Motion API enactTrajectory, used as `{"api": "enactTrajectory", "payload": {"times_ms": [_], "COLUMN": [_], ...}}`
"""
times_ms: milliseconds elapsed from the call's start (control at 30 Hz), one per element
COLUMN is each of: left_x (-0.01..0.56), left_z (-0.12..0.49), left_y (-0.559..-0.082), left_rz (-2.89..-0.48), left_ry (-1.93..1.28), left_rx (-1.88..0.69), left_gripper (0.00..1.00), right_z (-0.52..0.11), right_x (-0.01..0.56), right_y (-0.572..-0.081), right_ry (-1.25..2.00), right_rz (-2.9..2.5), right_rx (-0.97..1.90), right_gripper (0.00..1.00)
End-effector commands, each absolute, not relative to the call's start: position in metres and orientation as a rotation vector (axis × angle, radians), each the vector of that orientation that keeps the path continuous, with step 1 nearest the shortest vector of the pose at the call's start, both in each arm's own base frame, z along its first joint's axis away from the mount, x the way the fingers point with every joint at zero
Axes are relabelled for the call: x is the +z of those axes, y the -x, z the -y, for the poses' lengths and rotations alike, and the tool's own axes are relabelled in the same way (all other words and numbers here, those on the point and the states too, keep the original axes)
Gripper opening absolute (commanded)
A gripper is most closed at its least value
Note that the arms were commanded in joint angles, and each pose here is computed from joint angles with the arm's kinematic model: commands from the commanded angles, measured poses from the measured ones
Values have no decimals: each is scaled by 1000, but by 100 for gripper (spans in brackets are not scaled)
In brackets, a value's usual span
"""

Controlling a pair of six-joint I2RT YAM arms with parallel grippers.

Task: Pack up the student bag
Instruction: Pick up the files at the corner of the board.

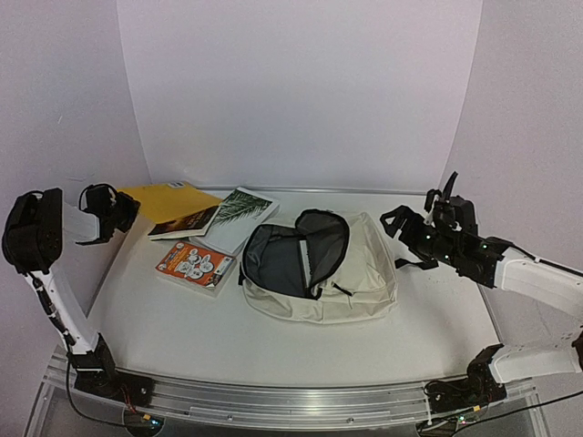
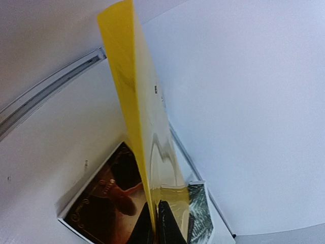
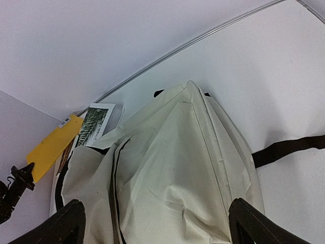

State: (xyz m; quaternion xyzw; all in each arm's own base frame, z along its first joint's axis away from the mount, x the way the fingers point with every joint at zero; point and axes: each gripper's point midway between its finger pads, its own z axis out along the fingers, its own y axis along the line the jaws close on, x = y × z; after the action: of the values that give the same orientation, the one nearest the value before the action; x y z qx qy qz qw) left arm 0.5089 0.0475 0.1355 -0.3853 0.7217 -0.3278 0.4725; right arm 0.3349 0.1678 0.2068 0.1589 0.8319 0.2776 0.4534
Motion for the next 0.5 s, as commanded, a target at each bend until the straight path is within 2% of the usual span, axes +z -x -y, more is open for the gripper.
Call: {"api": "enactTrajectory", "payload": {"times_ms": [0,233,467], "left_x": [194,248,318], "left_z": [-34,0,38], "left_y": [-497,-468,-414], "left_rz": [-1692,-1728,-1700], "left_ry": [808,620,393], "left_rx": [-857,-960,-1023], "left_gripper": [0,0,0], "right_z": [-165,-165,-178], "right_x": [241,258,291], "right_y": [-340,-340,-344], "right_ry": [-387,-330,-205], "right_rz": [-1969,-1950,-1920], "right_rx": [699,680,694], "right_gripper": [98,98,98]}}
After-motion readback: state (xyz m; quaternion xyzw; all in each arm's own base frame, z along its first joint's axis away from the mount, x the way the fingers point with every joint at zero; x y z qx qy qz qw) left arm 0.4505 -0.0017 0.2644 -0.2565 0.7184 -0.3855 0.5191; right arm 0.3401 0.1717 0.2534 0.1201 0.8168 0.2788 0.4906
